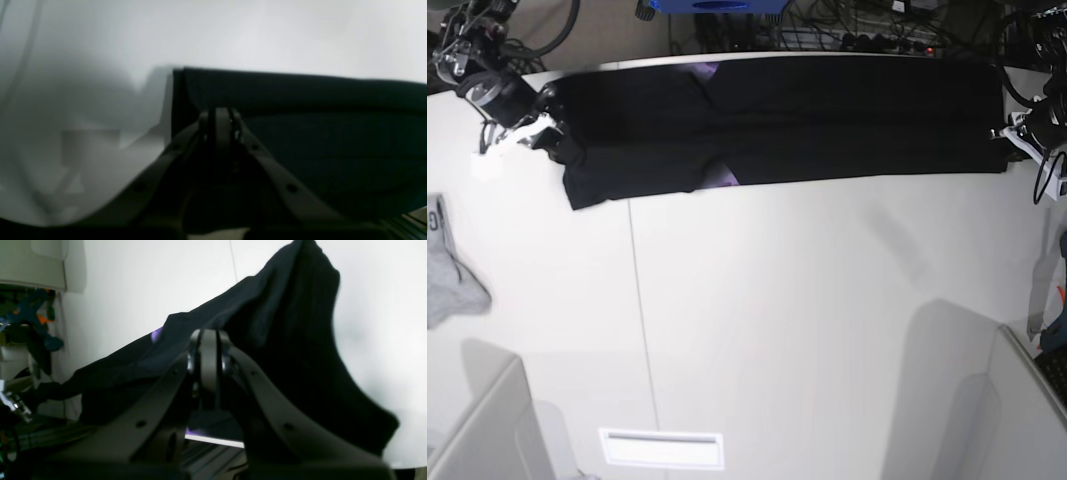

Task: Fold the T-shirt properly
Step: 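Fold the hem up over the collar with both grippers, then release the hem and raise both grippers off the folded shirt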

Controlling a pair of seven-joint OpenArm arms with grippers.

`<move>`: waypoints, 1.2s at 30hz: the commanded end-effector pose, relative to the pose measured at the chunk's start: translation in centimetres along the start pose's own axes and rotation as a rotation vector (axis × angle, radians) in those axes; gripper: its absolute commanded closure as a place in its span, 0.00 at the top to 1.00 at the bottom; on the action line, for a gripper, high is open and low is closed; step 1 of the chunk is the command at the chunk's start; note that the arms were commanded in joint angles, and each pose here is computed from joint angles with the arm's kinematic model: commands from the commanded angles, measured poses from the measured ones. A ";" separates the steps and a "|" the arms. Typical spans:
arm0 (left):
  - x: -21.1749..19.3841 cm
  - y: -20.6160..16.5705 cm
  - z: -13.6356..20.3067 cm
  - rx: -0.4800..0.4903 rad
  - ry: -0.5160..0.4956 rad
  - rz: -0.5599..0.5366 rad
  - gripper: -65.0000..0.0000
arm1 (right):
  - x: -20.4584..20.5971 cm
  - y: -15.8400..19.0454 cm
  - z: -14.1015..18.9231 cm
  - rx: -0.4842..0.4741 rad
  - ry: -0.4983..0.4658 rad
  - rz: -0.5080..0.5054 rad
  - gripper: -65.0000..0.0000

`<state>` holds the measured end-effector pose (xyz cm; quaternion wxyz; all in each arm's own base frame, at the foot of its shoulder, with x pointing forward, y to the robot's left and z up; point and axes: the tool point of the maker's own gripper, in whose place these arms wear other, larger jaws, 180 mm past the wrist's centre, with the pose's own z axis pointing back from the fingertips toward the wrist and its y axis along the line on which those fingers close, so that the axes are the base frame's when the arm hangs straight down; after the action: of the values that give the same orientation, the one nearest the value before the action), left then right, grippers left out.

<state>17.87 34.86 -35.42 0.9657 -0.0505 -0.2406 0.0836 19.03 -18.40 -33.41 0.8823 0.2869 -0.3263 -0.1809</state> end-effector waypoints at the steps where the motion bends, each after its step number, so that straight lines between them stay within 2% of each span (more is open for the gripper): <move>1: 1.3 0.0 1.0 0.008 -0.038 -0.039 0.00 | 0.4 0.4 0.5 0.012 -0.016 0.010 0.00; 18: -0.3 0.2 1.0 0.017 -0.001 -0.040 0.00 | -3.5 -1.0 1.5 -0.032 0.059 -0.055 0.00; 23: -1.0 0.1 1.0 0.017 0.016 -0.042 0.00 | -3.6 -1.0 1.4 -0.037 0.062 -0.054 0.00; 26: -1.1 0.2 1.0 0.018 0.020 -0.041 0.00 | -3.7 -1.6 1.5 -0.070 0.068 -0.033 0.00; 36: -1.1 0.3 1.0 0.020 0.022 -0.034 0.00 | -4.5 -1.1 0.9 -0.053 0.078 -0.059 0.00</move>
<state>15.83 34.43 -36.00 0.9719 -0.0461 -0.2182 0.0750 14.77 -17.02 -36.19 0.8989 0.2793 -0.2680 -0.2054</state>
